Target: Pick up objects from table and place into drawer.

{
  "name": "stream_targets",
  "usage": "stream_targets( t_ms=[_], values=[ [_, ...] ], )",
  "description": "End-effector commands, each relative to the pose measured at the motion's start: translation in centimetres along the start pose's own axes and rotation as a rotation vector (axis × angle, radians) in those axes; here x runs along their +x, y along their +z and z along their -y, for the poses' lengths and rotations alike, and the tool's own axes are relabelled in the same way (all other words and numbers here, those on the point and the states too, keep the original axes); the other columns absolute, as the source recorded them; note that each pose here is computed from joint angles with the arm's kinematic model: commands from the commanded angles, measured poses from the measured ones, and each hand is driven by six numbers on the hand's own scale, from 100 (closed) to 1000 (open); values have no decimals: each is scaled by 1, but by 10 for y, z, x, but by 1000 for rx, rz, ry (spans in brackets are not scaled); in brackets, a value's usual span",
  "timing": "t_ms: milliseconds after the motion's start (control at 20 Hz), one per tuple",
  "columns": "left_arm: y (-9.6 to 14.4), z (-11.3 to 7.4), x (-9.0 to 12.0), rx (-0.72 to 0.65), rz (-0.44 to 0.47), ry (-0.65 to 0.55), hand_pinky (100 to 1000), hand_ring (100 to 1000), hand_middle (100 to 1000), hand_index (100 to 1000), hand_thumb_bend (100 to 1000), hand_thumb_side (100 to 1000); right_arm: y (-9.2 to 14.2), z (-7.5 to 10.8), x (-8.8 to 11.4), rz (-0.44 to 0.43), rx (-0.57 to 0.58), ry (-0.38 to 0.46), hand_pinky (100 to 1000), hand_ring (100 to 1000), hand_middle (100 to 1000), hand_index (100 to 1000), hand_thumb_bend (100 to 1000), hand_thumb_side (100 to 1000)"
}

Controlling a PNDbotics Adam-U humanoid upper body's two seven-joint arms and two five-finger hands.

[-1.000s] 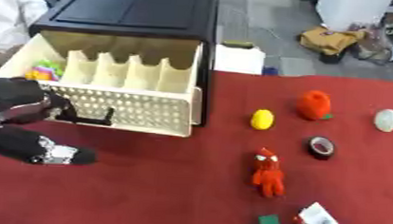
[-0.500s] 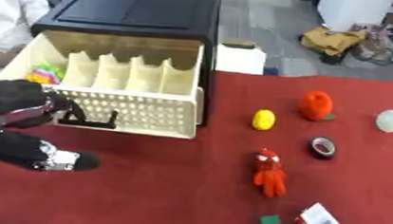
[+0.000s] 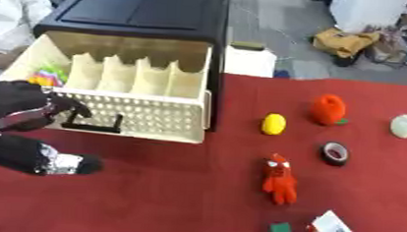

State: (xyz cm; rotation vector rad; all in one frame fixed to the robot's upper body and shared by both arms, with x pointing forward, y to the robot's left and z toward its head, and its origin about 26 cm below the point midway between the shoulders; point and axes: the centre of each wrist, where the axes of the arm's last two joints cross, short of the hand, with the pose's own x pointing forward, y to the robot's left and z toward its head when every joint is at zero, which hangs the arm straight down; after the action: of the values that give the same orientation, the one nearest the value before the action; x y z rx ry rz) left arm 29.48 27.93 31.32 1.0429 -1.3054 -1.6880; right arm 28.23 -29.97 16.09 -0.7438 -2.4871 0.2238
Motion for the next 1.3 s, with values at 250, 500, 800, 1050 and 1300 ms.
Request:
stream_targets(
  t_ms=[250,500,800,1050,1300],
  values=[
    [11,-19,-5,73,27,-29,100,100,100,927,640,1000,-4,6,2,21,-10,10,601,625,517,729,248,835],
    [14,-29,-8,161,118,0,100,100,100,857,594,1000,-4,7,2,18,-18,14,601,625,518,729,245,834],
    [18,-37,-11,345,187,93,100,100,100,802,506,1000,-4,8,1,16,-25,16,601,626,519,729,244,836],
    [19,-41,-11,553,249,167,100,100,100,722,319,1000,-3,8,1,14,-28,19,601,626,519,730,247,839],
    [17,-40,-11,783,273,291,100,100,100,682,179,1000,-2,9,1,6,-35,30,602,628,520,731,257,849]
  ],
)
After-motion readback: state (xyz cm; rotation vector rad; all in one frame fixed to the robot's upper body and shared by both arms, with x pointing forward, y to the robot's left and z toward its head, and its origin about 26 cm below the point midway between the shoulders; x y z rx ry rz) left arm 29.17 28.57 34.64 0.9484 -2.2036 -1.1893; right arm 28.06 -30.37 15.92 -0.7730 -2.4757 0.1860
